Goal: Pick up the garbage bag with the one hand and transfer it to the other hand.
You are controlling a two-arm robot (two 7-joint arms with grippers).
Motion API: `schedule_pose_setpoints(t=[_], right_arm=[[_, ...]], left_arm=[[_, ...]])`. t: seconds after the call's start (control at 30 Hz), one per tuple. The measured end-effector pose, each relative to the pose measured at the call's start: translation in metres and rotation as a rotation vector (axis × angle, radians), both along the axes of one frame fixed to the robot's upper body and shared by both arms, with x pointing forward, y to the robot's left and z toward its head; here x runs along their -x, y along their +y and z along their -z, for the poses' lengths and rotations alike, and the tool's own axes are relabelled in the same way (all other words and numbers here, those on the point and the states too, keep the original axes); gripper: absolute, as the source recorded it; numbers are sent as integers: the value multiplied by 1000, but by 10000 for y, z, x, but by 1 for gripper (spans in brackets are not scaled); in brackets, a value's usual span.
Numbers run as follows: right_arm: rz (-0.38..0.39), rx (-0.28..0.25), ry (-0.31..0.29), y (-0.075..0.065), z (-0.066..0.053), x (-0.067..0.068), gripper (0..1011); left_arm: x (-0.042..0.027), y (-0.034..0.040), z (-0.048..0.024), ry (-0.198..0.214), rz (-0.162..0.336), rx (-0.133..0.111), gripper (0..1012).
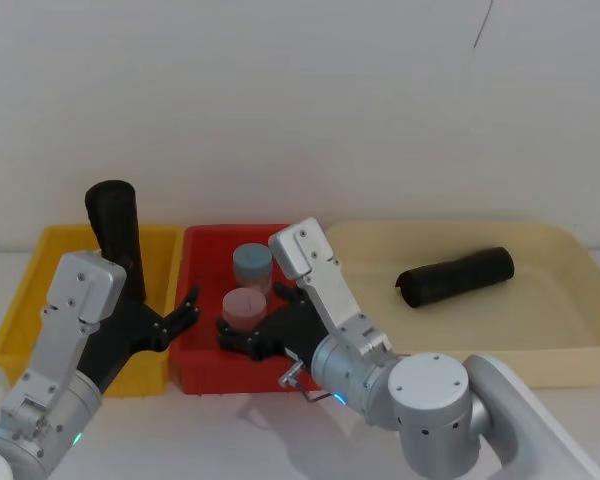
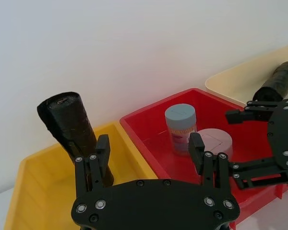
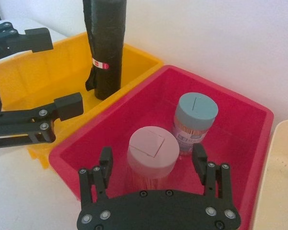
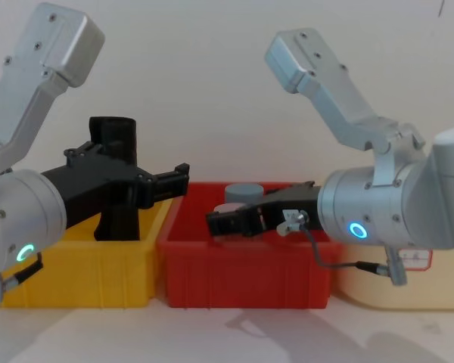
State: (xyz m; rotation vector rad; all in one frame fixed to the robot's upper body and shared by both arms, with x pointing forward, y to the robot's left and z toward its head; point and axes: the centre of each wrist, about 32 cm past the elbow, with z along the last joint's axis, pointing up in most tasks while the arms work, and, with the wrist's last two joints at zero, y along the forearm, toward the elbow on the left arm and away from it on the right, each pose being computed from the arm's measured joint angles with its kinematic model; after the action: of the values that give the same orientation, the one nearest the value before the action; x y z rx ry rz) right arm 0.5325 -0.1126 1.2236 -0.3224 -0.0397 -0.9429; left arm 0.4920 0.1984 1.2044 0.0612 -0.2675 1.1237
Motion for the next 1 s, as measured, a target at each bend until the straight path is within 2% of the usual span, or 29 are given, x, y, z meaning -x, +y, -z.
schedule_pose_setpoints(t=[0.63, 0.77, 0.9, 0.97, 1.0], right_arm=[[22, -7, 14, 126, 61, -134, 995], [32, -6, 15, 153, 76, -153, 918], [44, -6, 17, 178, 85, -173, 792], [49, -5, 17, 186, 86, -179, 792], [51, -6, 18, 188, 87, -182, 738]], left_arm=[[0, 0, 0, 0, 0, 0, 1001], [0, 0, 0, 0, 0, 0, 1001], [0, 0, 0, 0, 0, 0, 1001], [0, 0, 0, 0, 0, 0, 1001], [0, 0, 0, 0, 0, 0, 1001]])
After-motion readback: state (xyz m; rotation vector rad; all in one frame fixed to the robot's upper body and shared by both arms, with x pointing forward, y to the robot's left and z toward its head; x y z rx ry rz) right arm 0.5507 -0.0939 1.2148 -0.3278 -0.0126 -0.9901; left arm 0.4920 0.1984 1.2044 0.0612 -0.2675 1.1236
